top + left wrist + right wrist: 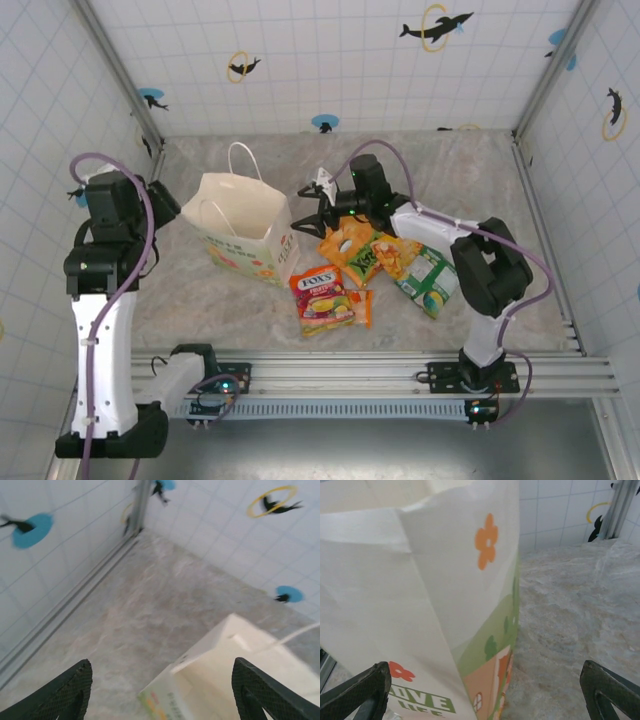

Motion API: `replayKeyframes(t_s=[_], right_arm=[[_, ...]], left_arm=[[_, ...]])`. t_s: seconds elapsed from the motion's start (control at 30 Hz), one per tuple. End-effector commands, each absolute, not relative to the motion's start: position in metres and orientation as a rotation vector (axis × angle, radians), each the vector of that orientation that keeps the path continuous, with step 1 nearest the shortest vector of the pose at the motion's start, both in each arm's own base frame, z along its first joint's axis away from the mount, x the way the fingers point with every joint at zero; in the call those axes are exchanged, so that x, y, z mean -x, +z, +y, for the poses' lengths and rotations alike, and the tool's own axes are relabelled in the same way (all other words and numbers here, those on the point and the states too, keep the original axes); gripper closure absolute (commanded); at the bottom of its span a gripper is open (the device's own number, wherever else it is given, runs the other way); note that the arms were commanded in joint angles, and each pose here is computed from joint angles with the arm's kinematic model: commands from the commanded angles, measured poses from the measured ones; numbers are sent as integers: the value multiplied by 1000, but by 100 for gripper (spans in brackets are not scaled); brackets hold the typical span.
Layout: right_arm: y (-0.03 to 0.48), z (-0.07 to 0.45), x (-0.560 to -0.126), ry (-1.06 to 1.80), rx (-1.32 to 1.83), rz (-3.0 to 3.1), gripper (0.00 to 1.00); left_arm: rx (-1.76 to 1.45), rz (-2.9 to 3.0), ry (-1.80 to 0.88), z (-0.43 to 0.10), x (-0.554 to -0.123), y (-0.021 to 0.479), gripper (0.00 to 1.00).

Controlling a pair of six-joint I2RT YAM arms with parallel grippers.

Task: Place the snacks into the paper bag

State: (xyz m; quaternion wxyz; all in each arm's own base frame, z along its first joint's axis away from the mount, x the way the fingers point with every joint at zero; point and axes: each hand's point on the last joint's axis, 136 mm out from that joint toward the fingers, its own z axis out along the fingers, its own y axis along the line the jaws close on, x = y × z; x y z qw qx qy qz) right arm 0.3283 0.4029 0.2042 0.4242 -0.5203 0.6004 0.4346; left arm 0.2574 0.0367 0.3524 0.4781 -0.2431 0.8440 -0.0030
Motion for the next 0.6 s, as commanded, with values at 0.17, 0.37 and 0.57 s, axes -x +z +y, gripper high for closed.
replayKeyframes(t_s=[0.17,0.37,0.57], right_arm=[[210,408,-349,1097,1282,1478,1],[199,418,-338,1146,1384,1458,1],[187,421,-319,1164,1472,1442,1]], left_arm=[[815,2184,196,64,-211,277,30],[781,2327,-13,31,-213,217,31],[802,2334,-75,24,-220,182,30]])
